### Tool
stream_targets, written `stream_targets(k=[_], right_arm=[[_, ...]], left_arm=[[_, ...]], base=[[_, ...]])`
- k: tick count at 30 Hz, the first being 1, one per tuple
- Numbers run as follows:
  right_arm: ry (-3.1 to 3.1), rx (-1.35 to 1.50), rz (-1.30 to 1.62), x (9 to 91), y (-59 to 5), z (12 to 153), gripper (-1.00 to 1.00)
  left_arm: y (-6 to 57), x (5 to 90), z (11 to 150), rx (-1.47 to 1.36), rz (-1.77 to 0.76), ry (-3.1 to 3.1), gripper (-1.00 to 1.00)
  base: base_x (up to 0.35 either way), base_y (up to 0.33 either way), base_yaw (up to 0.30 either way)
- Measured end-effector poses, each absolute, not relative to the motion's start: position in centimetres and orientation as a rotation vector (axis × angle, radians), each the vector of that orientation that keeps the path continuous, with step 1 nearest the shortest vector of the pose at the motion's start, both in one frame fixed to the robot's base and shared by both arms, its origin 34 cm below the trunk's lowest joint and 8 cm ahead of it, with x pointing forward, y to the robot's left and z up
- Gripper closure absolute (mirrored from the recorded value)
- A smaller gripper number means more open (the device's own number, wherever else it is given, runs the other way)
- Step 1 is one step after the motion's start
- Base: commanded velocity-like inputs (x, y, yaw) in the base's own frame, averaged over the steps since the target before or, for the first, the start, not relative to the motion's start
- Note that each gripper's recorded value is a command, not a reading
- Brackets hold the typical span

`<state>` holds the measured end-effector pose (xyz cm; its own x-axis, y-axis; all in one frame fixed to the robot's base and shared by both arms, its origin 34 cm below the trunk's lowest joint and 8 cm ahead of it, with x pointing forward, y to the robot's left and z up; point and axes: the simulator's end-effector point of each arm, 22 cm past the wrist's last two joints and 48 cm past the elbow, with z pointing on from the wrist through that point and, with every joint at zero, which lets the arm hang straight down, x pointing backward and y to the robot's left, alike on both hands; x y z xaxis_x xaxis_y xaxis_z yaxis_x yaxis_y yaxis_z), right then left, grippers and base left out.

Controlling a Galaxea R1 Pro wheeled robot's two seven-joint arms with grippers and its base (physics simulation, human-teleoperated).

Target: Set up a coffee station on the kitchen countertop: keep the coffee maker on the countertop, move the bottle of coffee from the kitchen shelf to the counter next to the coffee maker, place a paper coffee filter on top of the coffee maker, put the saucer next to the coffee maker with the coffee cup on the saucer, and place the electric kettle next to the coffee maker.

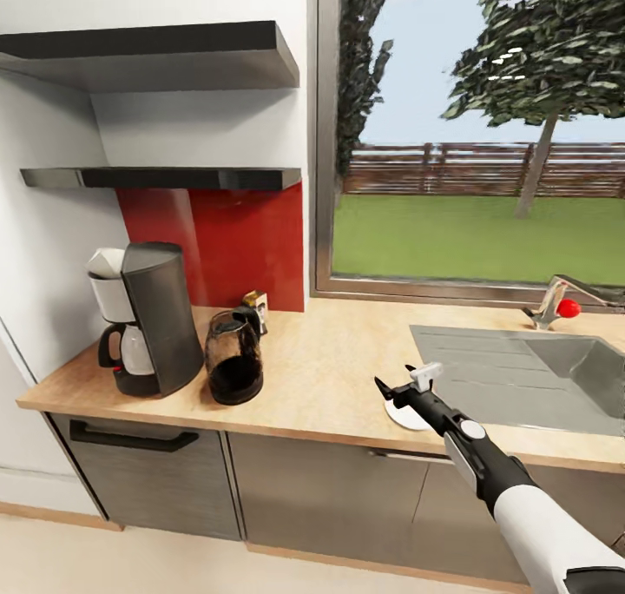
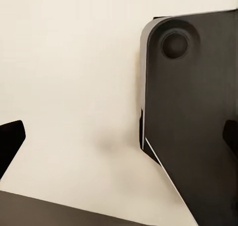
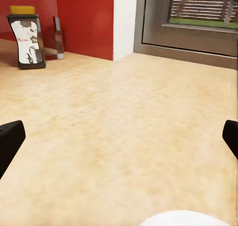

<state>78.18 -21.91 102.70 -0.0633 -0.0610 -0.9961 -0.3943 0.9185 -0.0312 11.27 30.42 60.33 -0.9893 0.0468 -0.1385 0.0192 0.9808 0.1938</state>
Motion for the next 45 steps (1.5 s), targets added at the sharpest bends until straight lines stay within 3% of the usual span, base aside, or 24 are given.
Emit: stream_targets(k=[15, 30, 45], right_arm=[[1.623, -0.359, 0.277, 78.2, -22.2, 102.7, -1.00], [1.619, -0.361, 0.278, 78.1, -22.2, 103.0, -1.00], [1.619, -0.367, 0.284, 78.1, -21.7, 102.9, -1.00]], left_arm=[[29.6, 11.4, 60.3, 0.042, 0.273, 2.982, -1.00], [29.6, 11.6, 60.3, 0.046, 0.272, 2.979, -1.00], [29.2, 12.3, 60.3, 0.044, 0.257, 2.963, -1.00]], base=[[0.023, -0.017, -0.044], [0.066, -0.241, -0.262], [0.071, -0.161, -0.014]])
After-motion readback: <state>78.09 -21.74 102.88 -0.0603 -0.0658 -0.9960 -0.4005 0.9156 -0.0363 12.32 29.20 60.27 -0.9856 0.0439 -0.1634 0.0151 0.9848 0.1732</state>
